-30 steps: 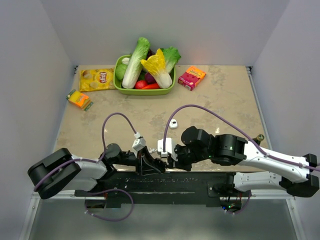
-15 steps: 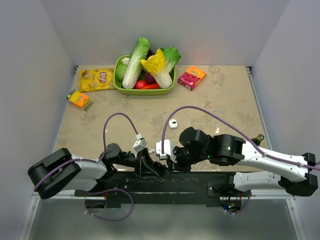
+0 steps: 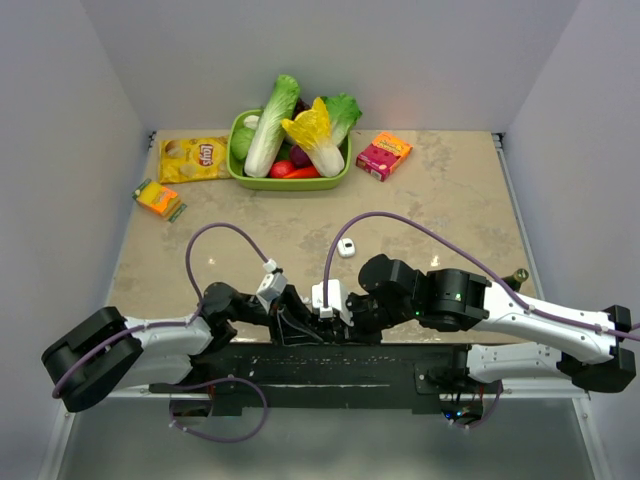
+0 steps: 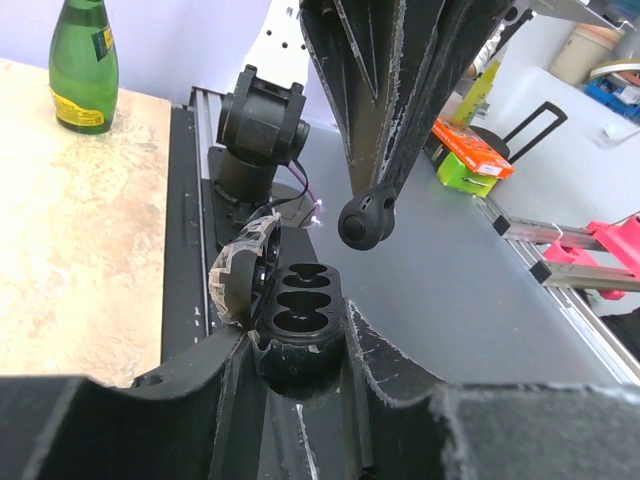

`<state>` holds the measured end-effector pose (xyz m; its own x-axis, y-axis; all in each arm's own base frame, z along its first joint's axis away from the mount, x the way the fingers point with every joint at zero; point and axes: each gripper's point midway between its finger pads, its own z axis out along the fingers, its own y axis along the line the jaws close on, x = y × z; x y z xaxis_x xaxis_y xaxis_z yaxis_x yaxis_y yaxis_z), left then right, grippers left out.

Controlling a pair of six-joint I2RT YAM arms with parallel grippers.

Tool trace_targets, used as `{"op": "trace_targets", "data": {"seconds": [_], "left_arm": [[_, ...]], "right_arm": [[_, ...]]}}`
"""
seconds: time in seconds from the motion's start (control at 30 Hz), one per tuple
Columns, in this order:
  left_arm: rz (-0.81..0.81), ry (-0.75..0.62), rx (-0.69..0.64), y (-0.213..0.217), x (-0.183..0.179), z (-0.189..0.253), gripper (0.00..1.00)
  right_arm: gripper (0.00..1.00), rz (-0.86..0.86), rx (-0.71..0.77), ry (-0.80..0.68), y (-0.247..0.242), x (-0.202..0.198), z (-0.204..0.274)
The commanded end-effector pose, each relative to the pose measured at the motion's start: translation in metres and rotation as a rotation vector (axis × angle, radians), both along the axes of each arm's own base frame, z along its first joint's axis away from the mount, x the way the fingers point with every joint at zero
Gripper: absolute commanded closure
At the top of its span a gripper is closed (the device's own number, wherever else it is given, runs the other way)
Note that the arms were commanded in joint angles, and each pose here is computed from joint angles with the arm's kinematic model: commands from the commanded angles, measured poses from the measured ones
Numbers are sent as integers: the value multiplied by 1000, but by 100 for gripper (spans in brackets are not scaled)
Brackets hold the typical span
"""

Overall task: Insert the wireless bluetooth earbuds into the charging case
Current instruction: Place the earbud in the charging case.

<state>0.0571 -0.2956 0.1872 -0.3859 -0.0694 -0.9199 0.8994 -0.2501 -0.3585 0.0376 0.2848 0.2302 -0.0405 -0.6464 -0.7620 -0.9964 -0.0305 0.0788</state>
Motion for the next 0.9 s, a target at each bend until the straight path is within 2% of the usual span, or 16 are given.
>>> {"op": "trace_targets", "data": {"seconds": [0.0,0.87], "left_arm": [[20,-313,-316,7,-6,72,100],[-40,-336,-323,6,-22,78,100]], "right_arm": [[100,23,50,4,4,-5,12],[100,-19,20,-18,1,2,3]]}}
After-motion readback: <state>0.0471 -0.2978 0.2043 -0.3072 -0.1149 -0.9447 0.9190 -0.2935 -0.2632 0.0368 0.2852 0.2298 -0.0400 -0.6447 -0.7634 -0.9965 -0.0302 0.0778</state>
